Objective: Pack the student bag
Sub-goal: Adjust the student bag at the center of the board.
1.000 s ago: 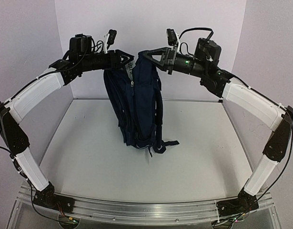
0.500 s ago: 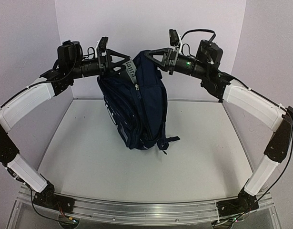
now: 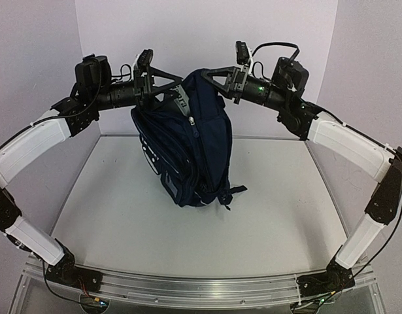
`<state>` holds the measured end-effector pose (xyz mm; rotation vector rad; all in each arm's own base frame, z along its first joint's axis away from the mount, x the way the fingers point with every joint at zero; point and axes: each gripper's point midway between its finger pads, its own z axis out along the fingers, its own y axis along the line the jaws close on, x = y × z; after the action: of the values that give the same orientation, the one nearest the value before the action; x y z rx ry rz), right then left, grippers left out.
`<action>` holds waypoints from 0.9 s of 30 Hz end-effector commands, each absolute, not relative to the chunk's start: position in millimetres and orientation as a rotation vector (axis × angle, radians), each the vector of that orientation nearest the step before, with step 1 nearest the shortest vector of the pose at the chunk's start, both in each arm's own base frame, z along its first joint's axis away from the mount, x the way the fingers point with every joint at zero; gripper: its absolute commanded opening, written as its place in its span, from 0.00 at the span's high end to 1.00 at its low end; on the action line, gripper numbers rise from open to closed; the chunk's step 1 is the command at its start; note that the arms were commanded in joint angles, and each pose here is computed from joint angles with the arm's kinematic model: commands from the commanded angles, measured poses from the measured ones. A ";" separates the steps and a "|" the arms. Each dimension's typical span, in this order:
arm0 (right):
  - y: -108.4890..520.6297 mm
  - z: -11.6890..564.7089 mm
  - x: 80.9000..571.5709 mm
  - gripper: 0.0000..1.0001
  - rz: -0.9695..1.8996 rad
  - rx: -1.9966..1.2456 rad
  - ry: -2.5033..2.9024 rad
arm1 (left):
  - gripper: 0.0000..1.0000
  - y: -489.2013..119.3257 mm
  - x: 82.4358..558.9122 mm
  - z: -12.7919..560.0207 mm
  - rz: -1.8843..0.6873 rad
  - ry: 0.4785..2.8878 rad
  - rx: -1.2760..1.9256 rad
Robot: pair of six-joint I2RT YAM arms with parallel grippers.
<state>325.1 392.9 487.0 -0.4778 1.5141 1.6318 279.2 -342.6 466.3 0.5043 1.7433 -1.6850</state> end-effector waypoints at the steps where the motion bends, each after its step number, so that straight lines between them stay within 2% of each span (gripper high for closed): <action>1: 352.2 577.3 287.4 1.00 1.634 -0.497 1.177 | 0.24 -364.7 275.7 460.9 -1.755 1.795 0.538; 7: 350.5 580.4 283.0 1.00 1.649 -0.505 1.164 | 0.22 -387.4 283.8 449.6 -1.807 1.823 0.579; 10: 350.4 578.8 280.3 1.00 1.659 -0.515 1.162 | 0.22 -392.0 284.6 461.9 -1.840 1.725 0.612; 14: 348.7 579.2 270.6 1.00 1.703 -0.542 1.130 | 0.22 -389.0 307.8 470.5 -1.732 1.623 0.521; 18: 345.5 581.4 260.8 1.00 1.725 -0.571 1.107 | 0.23 -385.6 319.4 493.2 -1.732 1.469 0.467; 27: 340.9 576.0 250.0 1.00 1.732 -0.597 1.107 | 0.24 -355.7 367.9 517.8 -1.428 1.330 0.273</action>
<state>320.6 376.1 489.0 -0.4220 1.4682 1.6936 337.7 -385.8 481.3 0.3982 1.5049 -1.6243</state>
